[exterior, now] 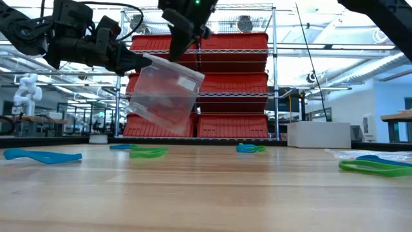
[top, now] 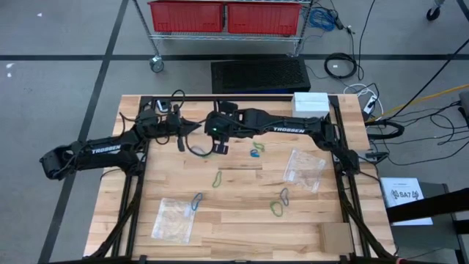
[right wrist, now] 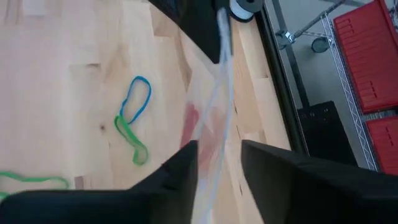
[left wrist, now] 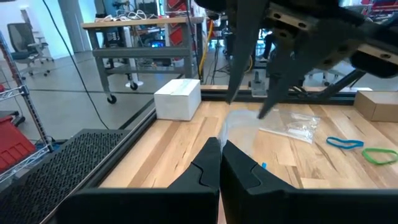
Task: Sort rubber bands
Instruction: Close the zip bag
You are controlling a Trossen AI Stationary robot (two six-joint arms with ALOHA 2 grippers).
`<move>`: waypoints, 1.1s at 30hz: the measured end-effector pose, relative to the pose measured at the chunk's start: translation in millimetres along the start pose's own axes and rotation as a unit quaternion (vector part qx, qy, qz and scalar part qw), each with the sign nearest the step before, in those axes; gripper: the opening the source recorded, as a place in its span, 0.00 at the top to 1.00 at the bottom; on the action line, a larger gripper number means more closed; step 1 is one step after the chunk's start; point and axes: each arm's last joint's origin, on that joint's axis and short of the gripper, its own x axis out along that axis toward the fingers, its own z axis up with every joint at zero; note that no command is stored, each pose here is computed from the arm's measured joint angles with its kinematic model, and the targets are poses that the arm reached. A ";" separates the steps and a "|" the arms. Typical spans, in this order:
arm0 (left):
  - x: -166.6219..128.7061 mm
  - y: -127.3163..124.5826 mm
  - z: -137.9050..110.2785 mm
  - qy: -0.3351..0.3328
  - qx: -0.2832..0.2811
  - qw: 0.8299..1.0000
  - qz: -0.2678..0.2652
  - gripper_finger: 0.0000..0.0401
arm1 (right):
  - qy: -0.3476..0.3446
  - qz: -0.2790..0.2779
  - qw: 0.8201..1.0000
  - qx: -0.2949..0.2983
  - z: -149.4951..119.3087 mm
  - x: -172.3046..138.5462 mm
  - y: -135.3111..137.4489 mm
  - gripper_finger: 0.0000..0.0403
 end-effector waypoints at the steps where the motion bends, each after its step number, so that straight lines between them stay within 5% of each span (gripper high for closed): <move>1: 0.0 0.1 0.0 0.000 0.000 1.000 0.001 1.00 | 0.000 0.000 1.000 -0.005 0.1 -0.2 0.4 0.68; 11: -0.6 4.5 -6.2 0.038 0.006 0.996 0.084 1.00 | 0.081 -0.022 0.996 -0.014 -17.7 -35.8 1.9 0.64; 18: -0.4 6.8 -11.7 0.103 0.032 0.981 0.161 1.00 | 0.157 -0.031 0.987 0.017 -41.5 -17.0 -6.4 0.69; 25: 6.8 -2.7 -3.2 0.175 0.080 0.957 0.218 1.00 | 0.145 0.016 0.987 0.061 -82.2 10.9 -9.3 0.69; 33: 16.3 -24.9 7.5 0.195 0.124 0.945 0.230 1.00 | 0.058 0.067 0.978 0.189 -154.0 3.9 -5.7 0.69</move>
